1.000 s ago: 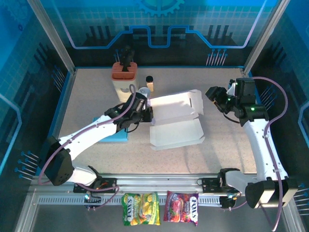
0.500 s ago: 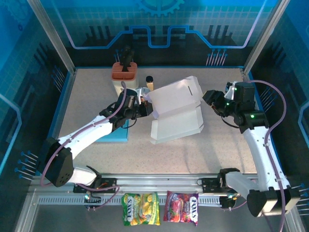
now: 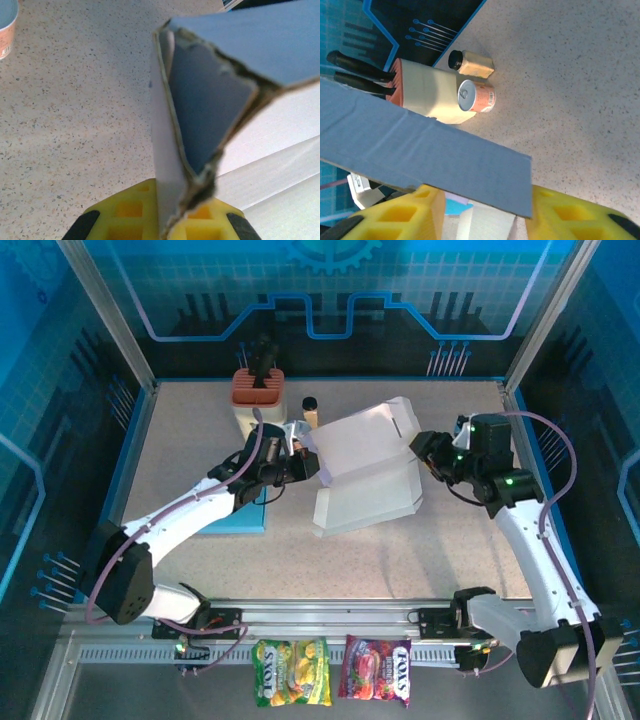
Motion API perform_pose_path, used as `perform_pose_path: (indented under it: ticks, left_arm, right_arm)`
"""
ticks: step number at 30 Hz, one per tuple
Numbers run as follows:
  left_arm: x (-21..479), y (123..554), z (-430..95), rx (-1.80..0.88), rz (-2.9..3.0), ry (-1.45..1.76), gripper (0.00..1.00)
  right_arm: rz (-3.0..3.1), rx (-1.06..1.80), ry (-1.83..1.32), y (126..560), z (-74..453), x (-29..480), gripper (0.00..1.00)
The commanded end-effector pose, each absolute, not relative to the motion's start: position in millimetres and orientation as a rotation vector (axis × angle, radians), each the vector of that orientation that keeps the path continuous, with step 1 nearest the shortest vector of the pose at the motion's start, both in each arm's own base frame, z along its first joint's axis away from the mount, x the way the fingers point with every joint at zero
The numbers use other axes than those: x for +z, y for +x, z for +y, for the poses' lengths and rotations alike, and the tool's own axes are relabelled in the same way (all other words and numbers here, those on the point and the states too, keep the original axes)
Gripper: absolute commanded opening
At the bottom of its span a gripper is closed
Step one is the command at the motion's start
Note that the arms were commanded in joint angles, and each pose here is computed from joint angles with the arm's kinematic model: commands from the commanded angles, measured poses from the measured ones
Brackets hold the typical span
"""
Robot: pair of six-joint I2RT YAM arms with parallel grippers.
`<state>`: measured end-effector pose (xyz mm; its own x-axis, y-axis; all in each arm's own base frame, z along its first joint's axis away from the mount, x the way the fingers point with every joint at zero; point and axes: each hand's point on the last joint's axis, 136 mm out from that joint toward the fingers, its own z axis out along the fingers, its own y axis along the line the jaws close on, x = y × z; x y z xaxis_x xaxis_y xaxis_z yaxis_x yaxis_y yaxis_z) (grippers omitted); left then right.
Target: Fold the paper box
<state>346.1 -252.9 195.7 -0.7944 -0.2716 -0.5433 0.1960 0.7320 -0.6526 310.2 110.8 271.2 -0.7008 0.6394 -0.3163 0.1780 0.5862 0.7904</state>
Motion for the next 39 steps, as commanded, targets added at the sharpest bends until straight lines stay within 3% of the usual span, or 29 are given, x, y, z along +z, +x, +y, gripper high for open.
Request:
perform_pose_path:
  ticks: [1, 11, 18, 27, 39]
  left_arm:
    - [210.3, 352.2, -260.9, -1.015, 2.256, -0.037, 0.0]
    - [209.4, 352.5, -262.8, -1.024, 2.257, -0.043, 0.0]
    - [207.5, 353.8, -262.3, -1.034, 2.262, -0.071, 0.0]
    - [220.5, 362.0, -261.3, -1.078, 2.243, -0.079, 0.0]
    - [219.8, 365.6, -262.7, -1.076, 2.249, -0.057, 0.0]
  right_arm:
    - [2.183, 1.047, 0.642, 319.7, 116.6, 279.9, 0.39]
    - [2.174, 1.079, 0.604, 326.7, 127.3, 287.7, 0.34]
    - [2.182, 1.09, 0.545, 321.6, 130.9, 296.2, 0.41]
    - [2.054, 1.052, 0.369, 299.6, 101.9, 369.1, 0.5]
    - [2.071, 1.027, 0.352, 337.1, 119.3, 411.0, 0.48]
